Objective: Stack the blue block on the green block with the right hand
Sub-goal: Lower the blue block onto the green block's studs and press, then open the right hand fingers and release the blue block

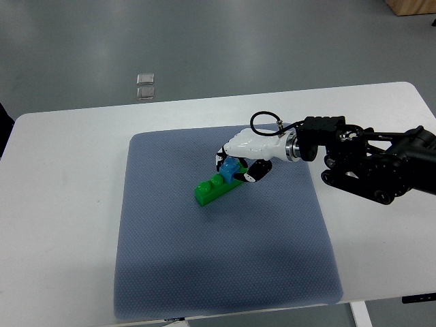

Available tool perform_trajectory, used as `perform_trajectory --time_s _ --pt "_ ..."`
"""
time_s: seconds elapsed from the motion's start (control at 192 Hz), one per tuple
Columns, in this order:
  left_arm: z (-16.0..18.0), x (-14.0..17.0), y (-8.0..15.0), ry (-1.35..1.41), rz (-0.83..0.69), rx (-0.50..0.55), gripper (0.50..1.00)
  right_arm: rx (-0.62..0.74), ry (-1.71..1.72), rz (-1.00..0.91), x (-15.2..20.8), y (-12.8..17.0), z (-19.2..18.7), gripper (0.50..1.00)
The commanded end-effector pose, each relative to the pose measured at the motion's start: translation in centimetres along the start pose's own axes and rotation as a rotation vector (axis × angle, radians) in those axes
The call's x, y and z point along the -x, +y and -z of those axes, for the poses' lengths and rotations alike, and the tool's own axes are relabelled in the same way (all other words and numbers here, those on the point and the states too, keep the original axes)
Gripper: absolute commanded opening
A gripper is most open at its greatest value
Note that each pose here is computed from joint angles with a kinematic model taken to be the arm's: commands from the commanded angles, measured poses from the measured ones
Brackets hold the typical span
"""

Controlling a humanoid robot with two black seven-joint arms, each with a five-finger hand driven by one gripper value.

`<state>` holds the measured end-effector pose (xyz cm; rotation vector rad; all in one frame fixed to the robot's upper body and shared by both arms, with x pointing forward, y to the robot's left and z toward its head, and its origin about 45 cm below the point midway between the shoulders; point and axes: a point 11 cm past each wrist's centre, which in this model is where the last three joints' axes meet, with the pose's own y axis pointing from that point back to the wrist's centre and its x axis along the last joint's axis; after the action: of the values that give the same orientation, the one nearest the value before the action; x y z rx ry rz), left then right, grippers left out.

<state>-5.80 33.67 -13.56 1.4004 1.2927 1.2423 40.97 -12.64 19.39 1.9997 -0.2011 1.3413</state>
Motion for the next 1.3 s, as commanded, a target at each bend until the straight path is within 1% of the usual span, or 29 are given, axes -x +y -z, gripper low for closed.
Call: perform_trajectory --time_s 0.0,0.026,0.031,0.047,0.052,0.078,0.094,0.13,0.177,0.25,0.308,0.37,0.427,0.782,0.886,1.293 --pt "0.0 0.0 0.0 0.000 0.000 0.000 1.000 0.000 -0.003 -0.003 -0.1 0.0 0.0 0.711" --pt "0.0 0.0 0.0 0.000 0.000 0.000 1.000 -0.003 -0.004 -0.004 -0.1 0.0 0.1 0.729" --pt "0.0 0.0 0.0 0.000 0.000 0.000 1.000 -0.003 -0.004 -0.004 -0.1 0.0 0.1 0.741" --pt "0.0 0.0 0.0 0.000 0.000 0.000 1.000 -0.003 -0.004 -0.004 -0.1 0.0 0.1 0.752" --pt "0.0 0.0 0.0 0.000 0.000 0.000 1.000 -0.003 -0.006 -0.004 -0.1 0.0 0.1 0.762" --pt "0.1 0.0 0.0 0.000 0.000 -0.001 1.000 -0.003 -0.007 -0.005 -0.1 0.0 0.1 0.776" --pt "0.0 0.0 0.0 0.000 0.000 0.000 1.000 -0.003 -0.007 -0.005 -0.1 0.0 0.1 0.795" --pt "0.0 0.0 0.0 0.000 0.000 0.000 1.000 -0.003 -0.010 -0.007 -0.2 0.0 0.1 0.813" --pt "0.0 0.0 0.0 0.000 0.000 0.000 1.000 -0.003 -0.012 -0.006 -0.2 0.0 0.1 0.858" --pt "0.0 0.0 0.0 0.000 0.000 0.000 1.000 -0.003 -0.014 -0.008 -0.2 0.0 0.1 0.864" --pt "0.1 0.0 0.0 0.000 0.000 -0.001 1.000 -0.001 -0.017 -0.014 -0.5 0.0 0.0 0.893" --pt "0.0 0.0 0.0 0.000 0.000 0.000 1.000 -0.002 -0.024 -0.012 -0.5 0.0 0.0 0.897" --pt "0.0 0.0 0.0 0.000 0.000 0.000 1.000 -0.004 -0.043 -0.016 -0.6 0.0 0.1 0.913" --pt "0.0 0.0 0.0 0.000 0.000 0.000 1.000 -0.005 -0.086 -0.033 -1.0 0.2 0.0 0.919" --pt "0.0 0.0 0.0 0.000 0.000 0.000 1.000 -0.010 -0.075 -0.037 -1.7 0.2 0.1 0.919" --pt "0.0 0.0 0.0 0.000 0.000 0.000 1.000 -0.007 -0.077 -0.023 -1.9 0.6 -0.2 0.919"
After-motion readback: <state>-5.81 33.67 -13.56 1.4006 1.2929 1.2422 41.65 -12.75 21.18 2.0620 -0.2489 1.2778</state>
